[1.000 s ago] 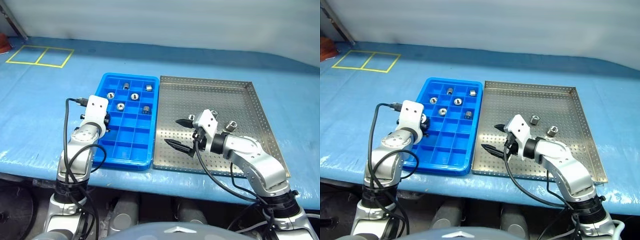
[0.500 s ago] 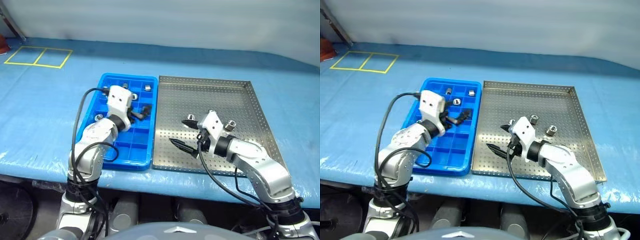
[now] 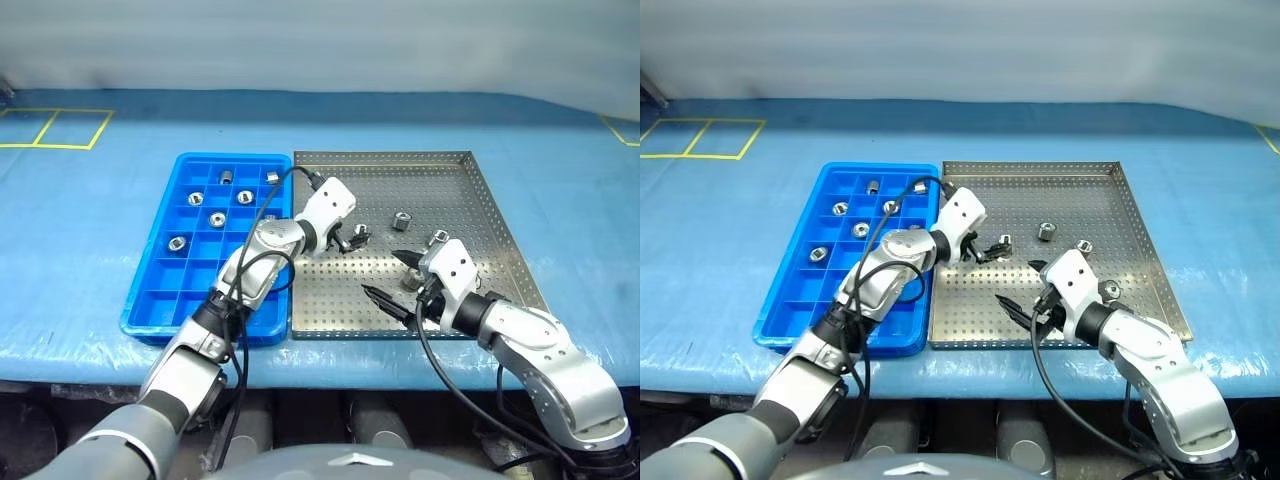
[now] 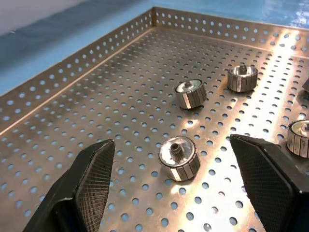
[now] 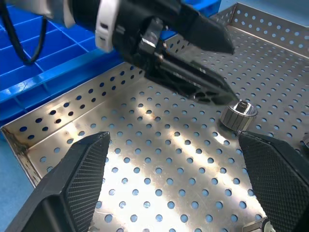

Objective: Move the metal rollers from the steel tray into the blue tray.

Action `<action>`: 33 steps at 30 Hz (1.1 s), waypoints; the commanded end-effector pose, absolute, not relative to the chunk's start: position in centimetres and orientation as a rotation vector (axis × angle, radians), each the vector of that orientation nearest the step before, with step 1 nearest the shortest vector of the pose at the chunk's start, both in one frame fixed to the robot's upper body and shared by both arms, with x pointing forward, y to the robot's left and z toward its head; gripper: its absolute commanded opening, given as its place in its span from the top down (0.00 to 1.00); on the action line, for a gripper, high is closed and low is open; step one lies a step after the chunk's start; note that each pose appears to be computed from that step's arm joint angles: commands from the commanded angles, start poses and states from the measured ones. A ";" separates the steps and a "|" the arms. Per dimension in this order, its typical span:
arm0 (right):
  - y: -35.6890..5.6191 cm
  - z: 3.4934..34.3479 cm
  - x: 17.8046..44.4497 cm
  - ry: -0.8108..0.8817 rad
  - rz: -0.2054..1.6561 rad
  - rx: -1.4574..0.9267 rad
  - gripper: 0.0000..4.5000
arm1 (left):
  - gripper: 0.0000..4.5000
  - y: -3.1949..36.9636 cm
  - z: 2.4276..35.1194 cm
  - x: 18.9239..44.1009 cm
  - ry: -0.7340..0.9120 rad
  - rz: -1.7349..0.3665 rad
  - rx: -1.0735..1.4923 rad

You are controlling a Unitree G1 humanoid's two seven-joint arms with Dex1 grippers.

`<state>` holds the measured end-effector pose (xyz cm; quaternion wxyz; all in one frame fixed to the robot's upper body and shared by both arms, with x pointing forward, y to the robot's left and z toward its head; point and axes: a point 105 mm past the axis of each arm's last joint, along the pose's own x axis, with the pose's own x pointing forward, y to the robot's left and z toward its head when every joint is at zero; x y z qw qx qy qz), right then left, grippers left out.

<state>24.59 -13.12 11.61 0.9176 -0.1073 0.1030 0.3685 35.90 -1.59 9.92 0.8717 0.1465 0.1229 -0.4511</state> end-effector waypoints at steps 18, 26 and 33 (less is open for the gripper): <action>-12.6 12.2 24.4 0.194 0.733 -0.209 0.00 | 0.28 -2.8 7.3 37.9 0.322 -0.932 0.395; -13.4 10.2 24.8 0.296 0.668 -0.253 0.00 | 0.42 -2.8 7.1 37.7 0.324 -0.932 0.393; -13.6 9.8 24.8 0.312 0.655 -0.266 0.00 | 0.42 -3.2 7.0 37.5 0.324 -0.948 0.359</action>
